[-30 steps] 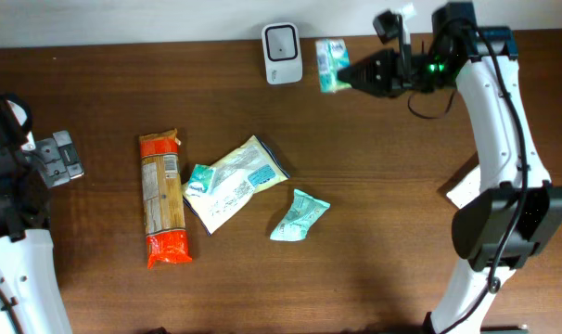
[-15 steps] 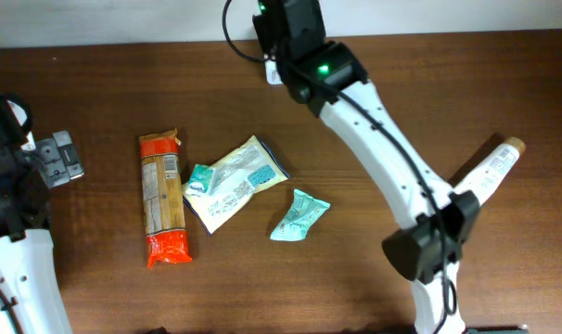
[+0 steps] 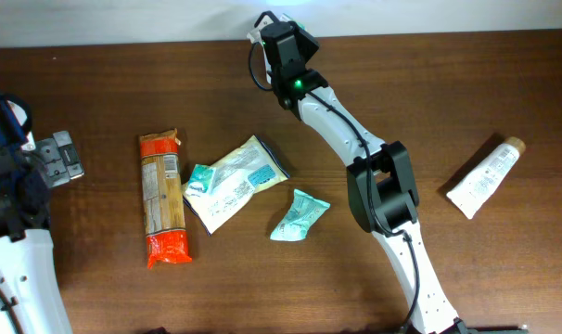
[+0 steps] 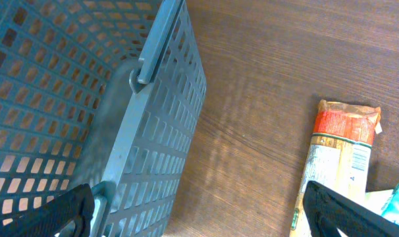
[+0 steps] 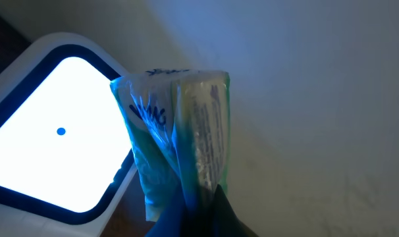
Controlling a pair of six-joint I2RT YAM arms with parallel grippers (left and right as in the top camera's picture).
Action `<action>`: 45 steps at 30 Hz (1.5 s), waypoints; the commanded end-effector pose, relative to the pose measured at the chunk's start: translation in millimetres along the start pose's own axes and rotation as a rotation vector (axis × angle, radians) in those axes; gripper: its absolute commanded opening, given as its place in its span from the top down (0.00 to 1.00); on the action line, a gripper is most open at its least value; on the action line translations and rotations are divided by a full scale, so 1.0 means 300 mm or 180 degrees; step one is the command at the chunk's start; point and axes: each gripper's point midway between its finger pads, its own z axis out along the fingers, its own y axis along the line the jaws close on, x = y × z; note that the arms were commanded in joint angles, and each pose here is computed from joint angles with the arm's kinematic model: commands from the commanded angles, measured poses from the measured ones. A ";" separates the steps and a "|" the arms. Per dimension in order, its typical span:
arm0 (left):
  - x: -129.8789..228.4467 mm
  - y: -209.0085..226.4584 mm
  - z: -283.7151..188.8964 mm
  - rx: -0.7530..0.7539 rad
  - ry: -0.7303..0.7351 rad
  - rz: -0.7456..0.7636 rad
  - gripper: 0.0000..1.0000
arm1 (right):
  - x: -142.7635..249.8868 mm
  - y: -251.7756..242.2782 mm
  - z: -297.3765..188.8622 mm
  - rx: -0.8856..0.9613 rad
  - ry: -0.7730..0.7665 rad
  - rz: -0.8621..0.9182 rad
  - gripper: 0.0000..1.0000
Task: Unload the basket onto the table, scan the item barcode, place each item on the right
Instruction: 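Move the tissue pack to the right side near the tube, release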
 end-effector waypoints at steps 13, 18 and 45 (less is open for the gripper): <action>-0.006 0.012 -0.008 -0.0034 -0.0030 0.0030 0.01 | 0.007 0.070 -0.022 -0.0312 0.0029 -0.0200 0.96; -0.006 0.012 -0.008 -0.0034 -0.0029 0.0029 0.01 | -0.125 -0.028 -0.129 -0.0409 -0.0265 0.0434 0.96; -0.006 0.012 -0.008 -0.0034 -0.0030 0.0030 0.01 | 1.270 -0.259 -0.688 -0.0413 0.4450 0.3014 0.28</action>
